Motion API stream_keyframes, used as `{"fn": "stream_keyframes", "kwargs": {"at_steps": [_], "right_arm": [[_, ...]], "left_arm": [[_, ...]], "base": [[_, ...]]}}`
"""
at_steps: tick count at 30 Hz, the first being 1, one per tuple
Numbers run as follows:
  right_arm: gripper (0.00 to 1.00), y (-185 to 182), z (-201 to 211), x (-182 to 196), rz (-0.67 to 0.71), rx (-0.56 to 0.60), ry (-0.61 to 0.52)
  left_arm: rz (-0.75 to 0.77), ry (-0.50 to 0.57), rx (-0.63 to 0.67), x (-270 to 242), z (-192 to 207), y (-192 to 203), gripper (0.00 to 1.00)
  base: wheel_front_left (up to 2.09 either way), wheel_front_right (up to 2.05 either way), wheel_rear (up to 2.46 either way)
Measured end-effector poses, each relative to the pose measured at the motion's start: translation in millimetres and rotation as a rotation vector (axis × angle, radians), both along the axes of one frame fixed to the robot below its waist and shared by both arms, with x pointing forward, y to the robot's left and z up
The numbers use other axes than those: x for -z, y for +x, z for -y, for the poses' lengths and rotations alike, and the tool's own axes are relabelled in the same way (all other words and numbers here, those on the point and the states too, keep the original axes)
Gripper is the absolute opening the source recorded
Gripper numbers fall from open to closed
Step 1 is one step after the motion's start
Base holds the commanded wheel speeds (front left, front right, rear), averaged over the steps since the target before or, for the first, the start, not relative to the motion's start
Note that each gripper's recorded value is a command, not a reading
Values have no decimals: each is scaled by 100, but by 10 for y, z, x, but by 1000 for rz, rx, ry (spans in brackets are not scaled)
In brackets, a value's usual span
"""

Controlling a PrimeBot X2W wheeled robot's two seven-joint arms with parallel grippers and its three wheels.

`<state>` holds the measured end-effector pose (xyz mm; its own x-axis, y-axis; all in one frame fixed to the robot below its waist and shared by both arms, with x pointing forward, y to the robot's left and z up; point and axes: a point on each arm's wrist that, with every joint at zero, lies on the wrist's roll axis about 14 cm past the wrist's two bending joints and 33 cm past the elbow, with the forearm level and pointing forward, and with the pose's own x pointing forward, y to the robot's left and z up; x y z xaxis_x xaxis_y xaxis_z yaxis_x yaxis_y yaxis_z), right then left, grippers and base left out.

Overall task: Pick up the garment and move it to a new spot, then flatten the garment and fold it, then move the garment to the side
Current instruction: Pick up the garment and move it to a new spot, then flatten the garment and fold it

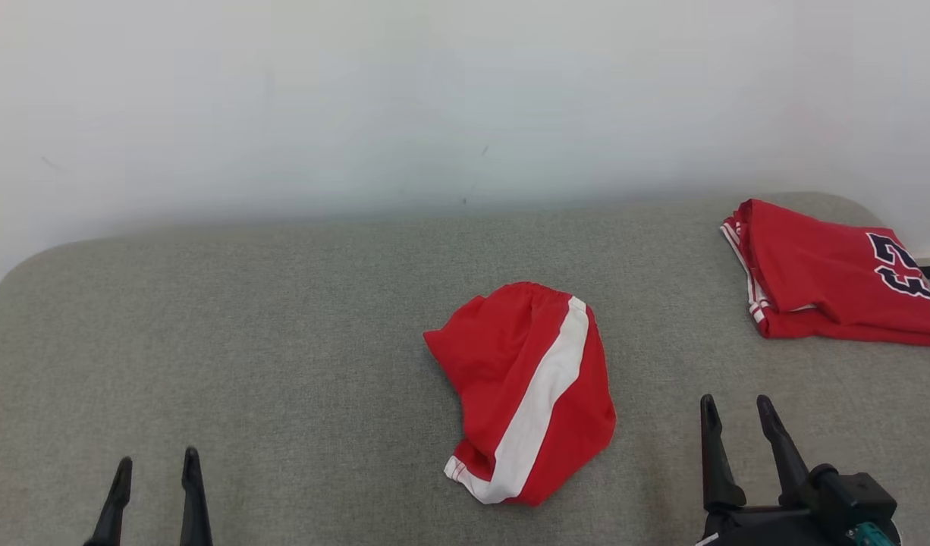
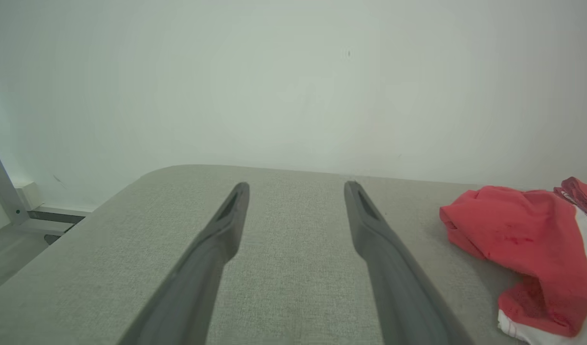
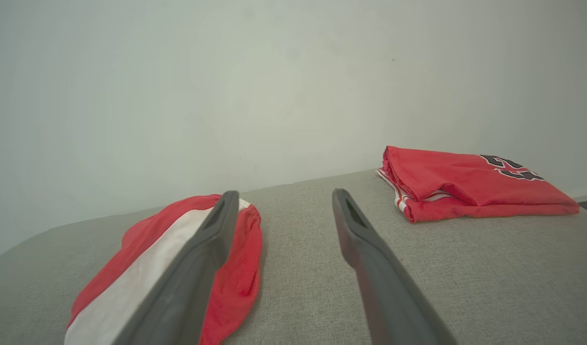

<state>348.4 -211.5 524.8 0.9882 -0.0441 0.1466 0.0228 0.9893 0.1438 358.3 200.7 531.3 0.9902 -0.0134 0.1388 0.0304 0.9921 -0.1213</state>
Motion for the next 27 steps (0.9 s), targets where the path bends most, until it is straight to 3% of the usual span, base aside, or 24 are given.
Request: {"fn": "stream_keyframes", "kwargs": {"at_steps": [10, 27], "right_arm": [[100, -14, -56, 127, -38, -16, 5], [100, -23, -120, 176, -54, -37, -2]], "left_arm": [[-38, -19, -39, 169, -39, -170, 100], [-38, 40, -32, 198, -11, -221, 100]], "base": [[0, 0, 0], [0, 0, 0]]}}
